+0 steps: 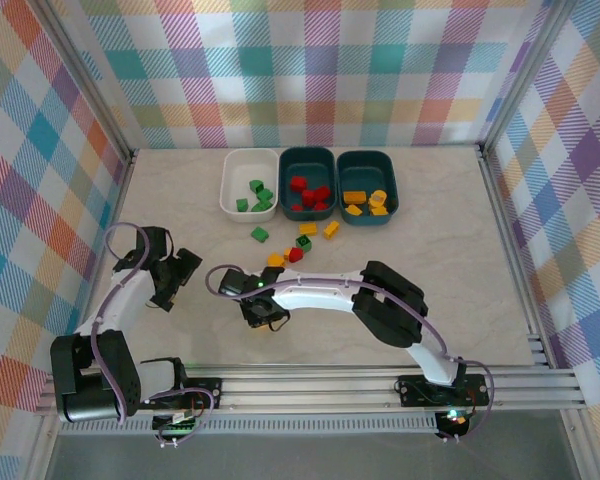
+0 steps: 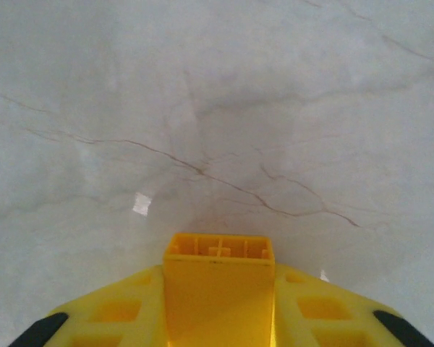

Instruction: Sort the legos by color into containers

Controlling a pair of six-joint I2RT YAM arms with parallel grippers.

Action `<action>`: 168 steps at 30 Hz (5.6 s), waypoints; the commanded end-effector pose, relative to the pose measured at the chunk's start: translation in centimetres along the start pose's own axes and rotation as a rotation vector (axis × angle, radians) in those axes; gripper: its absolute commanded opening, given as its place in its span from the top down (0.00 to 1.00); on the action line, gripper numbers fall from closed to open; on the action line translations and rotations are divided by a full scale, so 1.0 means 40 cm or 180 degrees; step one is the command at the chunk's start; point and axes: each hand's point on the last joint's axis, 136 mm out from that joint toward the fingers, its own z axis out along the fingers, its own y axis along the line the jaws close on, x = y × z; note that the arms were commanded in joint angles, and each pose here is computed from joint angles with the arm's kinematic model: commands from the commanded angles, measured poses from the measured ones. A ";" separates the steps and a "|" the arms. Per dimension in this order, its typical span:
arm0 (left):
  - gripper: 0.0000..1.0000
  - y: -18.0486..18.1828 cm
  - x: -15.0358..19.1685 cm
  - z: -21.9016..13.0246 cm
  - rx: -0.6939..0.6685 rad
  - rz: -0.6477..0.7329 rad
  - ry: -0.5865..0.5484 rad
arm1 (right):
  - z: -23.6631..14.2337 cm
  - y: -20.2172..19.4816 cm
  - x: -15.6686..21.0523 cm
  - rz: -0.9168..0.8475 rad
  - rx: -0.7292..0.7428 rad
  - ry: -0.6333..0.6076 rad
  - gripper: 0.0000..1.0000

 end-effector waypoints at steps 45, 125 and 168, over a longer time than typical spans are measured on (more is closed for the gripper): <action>0.00 -0.276 0.314 0.018 0.0335 0.1444 0.0736 | -0.269 -0.846 -0.556 0.1429 0.0200 -0.1233 0.42; 0.04 -0.334 0.371 0.013 0.0468 0.1878 0.0956 | -0.195 -0.821 -0.586 0.1077 0.0206 -0.1181 0.76; 0.00 -0.198 0.190 -0.022 0.0409 0.1029 0.0521 | 0.028 -0.369 -0.318 0.0018 0.0202 -0.0478 0.37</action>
